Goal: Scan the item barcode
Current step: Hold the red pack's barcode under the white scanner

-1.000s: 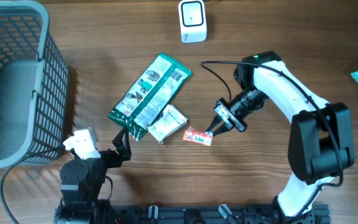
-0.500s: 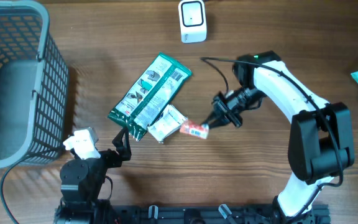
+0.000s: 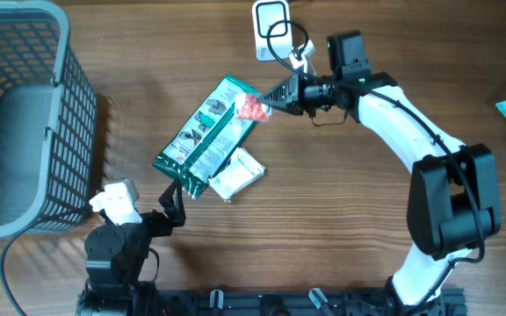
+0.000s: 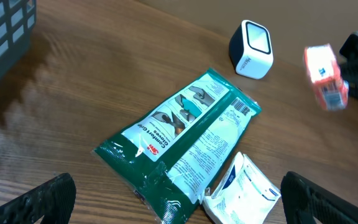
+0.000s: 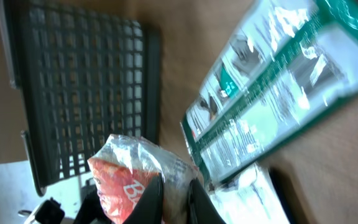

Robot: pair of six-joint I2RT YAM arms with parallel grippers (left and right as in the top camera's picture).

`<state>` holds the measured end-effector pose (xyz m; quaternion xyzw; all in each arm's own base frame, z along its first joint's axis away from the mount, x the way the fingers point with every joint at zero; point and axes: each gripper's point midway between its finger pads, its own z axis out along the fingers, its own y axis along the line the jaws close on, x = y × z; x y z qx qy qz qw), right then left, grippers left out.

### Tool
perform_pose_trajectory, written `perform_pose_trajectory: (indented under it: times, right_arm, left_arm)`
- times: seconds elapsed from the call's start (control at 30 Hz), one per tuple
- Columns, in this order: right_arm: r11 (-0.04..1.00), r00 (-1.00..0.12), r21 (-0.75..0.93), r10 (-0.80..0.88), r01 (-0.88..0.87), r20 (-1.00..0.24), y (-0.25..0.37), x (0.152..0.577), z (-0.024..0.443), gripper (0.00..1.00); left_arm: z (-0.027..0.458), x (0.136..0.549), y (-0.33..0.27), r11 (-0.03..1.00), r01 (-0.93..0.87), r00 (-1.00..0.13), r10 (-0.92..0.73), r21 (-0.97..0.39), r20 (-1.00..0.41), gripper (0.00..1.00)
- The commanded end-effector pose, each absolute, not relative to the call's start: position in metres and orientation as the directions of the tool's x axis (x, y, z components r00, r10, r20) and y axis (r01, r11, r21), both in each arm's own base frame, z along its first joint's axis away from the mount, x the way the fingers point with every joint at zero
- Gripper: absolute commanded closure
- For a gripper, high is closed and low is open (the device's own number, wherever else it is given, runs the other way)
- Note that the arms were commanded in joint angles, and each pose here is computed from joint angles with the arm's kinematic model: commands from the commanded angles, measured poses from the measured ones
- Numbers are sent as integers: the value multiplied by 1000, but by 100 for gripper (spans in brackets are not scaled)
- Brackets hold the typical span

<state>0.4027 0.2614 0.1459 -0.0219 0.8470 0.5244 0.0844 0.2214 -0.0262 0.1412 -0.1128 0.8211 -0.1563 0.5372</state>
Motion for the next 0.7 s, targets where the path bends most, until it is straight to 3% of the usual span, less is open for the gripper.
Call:
perform_pose_trajectory:
  times: [0.0, 0.07, 0.17, 0.27, 0.47, 0.67]
  right_arm:
    - [455, -956, 868, 106, -198, -273, 262, 428, 158, 96]
    - [517, -910, 812, 136, -272, -392, 256, 448, 158, 96]
    - [728, -778, 584, 112, -359, -618, 230, 483, 143, 96]
    - [834, -692, 446, 112, -324, -713, 212, 506, 143, 96]
    - [851, -459, 363, 168, -379, -872, 212, 544, 189, 96]
    - [880, -251, 311, 231, -358, -940, 203, 577, 202, 95]
  left_arm:
    - [140, 222, -23, 924, -36, -389, -364, -381, -846, 0]
    - [140, 222, -23, 924, -36, -389, -364, -381, -846, 0]
    - [140, 222, -23, 924, -36, -390, -364, -381, -846, 0]
    - [140, 222, -23, 924, -36, -389, -364, -381, -846, 0]
    - [140, 222, -23, 924, -36, -389, -364, -381, -846, 0]
    - [140, 222, -23, 924, -36, -389, -364, -381, -846, 0]
